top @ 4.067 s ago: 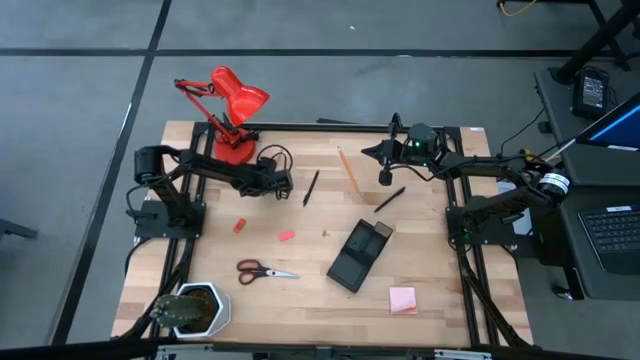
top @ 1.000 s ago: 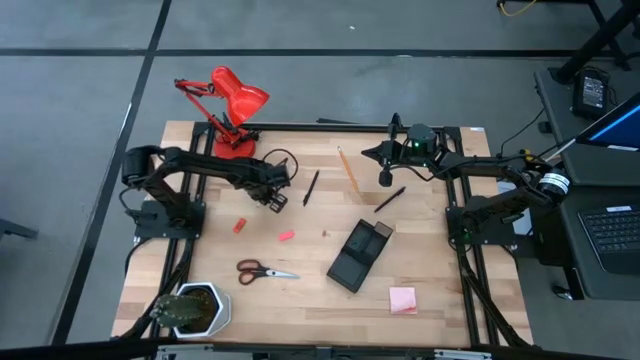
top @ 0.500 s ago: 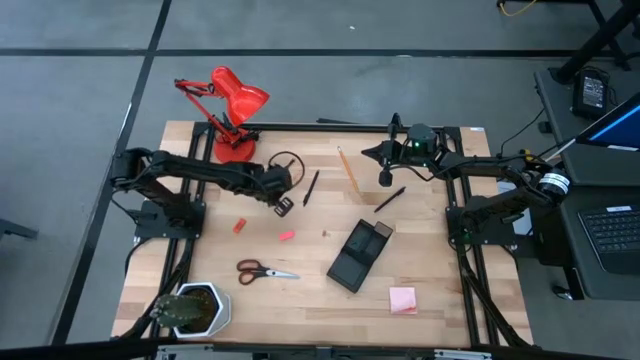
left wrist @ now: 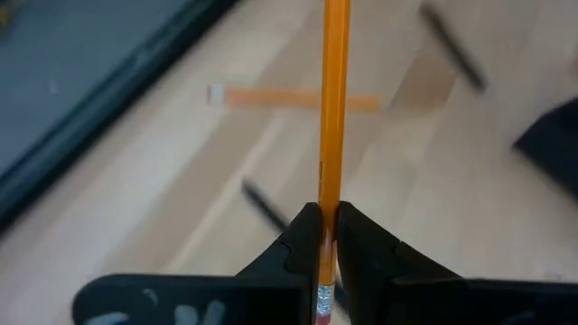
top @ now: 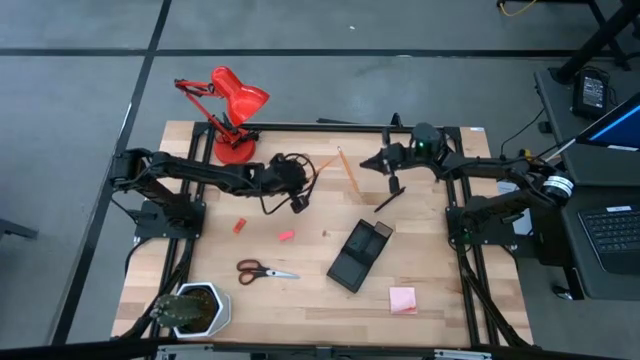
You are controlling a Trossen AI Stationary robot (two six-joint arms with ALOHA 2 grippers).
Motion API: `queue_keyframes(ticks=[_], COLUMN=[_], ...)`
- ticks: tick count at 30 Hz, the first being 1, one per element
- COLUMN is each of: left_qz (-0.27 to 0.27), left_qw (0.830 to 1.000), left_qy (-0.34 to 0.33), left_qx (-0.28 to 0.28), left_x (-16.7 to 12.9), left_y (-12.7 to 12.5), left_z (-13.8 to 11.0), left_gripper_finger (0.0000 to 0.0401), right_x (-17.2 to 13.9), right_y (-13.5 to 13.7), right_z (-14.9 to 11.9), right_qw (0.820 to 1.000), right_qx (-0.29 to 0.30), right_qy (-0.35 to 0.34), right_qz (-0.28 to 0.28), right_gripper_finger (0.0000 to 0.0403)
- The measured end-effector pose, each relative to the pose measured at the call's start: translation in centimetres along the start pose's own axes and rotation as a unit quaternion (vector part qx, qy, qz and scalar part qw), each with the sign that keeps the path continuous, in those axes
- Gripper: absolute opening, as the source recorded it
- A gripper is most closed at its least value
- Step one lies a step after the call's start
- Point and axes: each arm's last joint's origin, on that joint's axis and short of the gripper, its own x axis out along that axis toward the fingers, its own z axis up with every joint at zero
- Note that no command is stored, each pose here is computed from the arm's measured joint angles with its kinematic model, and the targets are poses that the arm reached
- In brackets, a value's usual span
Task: Pick and place office supplies into organizer
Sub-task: Put the left pencil into the desk organizer
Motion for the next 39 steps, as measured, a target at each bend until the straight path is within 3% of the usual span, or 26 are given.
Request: queue_keyframes(ticks=[9, 20, 30, 39], left_qz=[-0.051, -0.079, -0.135, -0.137], left_qw=[0.992, 0.986, 0.972, 0.969], left_qy=[-0.104, -0.128, -0.157, -0.161], left_qx=[0.058, 0.073, 0.107, 0.126], left_x=[-0.3, -0.4, -0.7, -0.8], left_y=[-0.6, -0.8, -1.4, -1.5], left_z=[2.1, 2.6, 3.0, 3.1], left_gripper_finger=[0.0025, 0.0025, 0.0025, 0.0025], right_x=[1.7, 3.4, 4.9, 7.3], right_y=[2.3, 4.7, 5.0, 4.4], right_z=[1.8, 3.4, 5.4, 5.6], right_qw=[0.997, 0.996, 0.993, 0.995], right_qx=[-0.013, -0.013, 0.005, 0.010], right_qy=[-0.059, -0.089, -0.111, -0.095], right_qz=[0.057, -0.005, -0.030, -0.018], right_gripper_finger=[0.0086, 0.0181, 0.0190, 0.0190])
